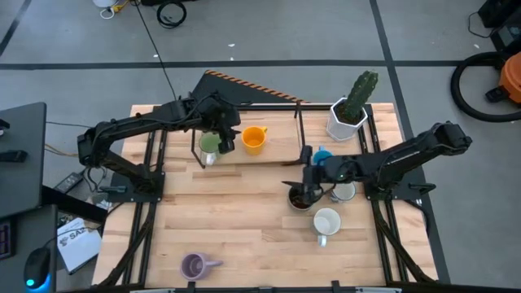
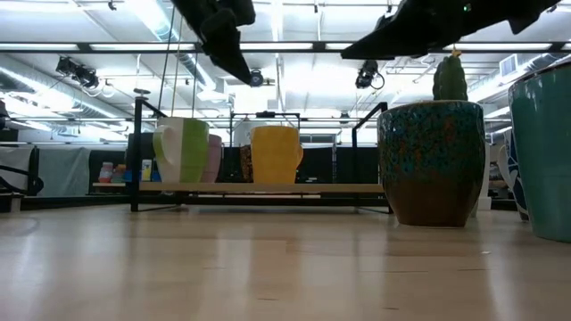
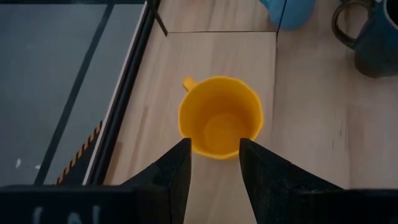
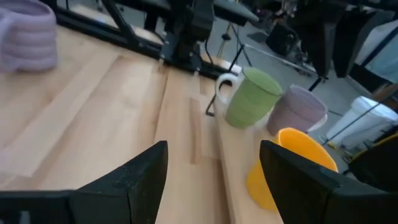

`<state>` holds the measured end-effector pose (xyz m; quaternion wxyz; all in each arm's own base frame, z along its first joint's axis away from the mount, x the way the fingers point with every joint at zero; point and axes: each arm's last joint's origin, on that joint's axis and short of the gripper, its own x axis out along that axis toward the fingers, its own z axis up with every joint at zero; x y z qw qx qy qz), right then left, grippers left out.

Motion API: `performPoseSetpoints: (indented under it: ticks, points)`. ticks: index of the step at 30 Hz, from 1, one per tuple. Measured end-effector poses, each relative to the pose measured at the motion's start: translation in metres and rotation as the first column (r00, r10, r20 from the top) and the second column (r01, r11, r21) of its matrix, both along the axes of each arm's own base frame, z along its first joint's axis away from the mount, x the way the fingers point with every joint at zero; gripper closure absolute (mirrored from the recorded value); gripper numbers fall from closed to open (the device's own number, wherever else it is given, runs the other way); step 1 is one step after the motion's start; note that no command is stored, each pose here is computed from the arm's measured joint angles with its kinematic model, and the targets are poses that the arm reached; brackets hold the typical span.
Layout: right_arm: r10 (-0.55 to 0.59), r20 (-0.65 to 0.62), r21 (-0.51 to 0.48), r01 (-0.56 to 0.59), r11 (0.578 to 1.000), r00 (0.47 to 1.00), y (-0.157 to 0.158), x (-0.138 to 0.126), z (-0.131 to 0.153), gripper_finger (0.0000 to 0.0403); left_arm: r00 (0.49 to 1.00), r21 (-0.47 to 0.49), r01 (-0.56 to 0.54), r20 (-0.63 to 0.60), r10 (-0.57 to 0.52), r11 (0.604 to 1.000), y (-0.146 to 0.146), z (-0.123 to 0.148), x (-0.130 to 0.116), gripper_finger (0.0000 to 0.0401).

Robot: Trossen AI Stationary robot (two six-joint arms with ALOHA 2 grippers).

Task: Place coffee mugs
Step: Put the yellow mug on the shelf

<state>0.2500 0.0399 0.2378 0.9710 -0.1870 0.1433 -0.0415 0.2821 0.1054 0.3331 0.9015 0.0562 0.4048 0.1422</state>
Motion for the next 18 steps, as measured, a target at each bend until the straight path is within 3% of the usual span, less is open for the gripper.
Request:
performPoseSetpoints:
  ticks: [8, 18]
  points:
    - [0.029, 0.067, 0.025, -0.031, 0.999, 0.997, -0.008, 0.0, 0.003, 0.0142, 1.0, -0.046, 0.017, -0.011, -0.018, 0.999, 0.005, 0.01, 0.025, 0.026]
    - [0.031, 0.016, 0.048, -0.032, 0.998, 0.999, -0.009, -0.001, -0.003, 0.0142, 0.952, -0.066, 0.159, -0.254, -0.171, 0.985, 0.003, -0.026, 0.051, 0.026]
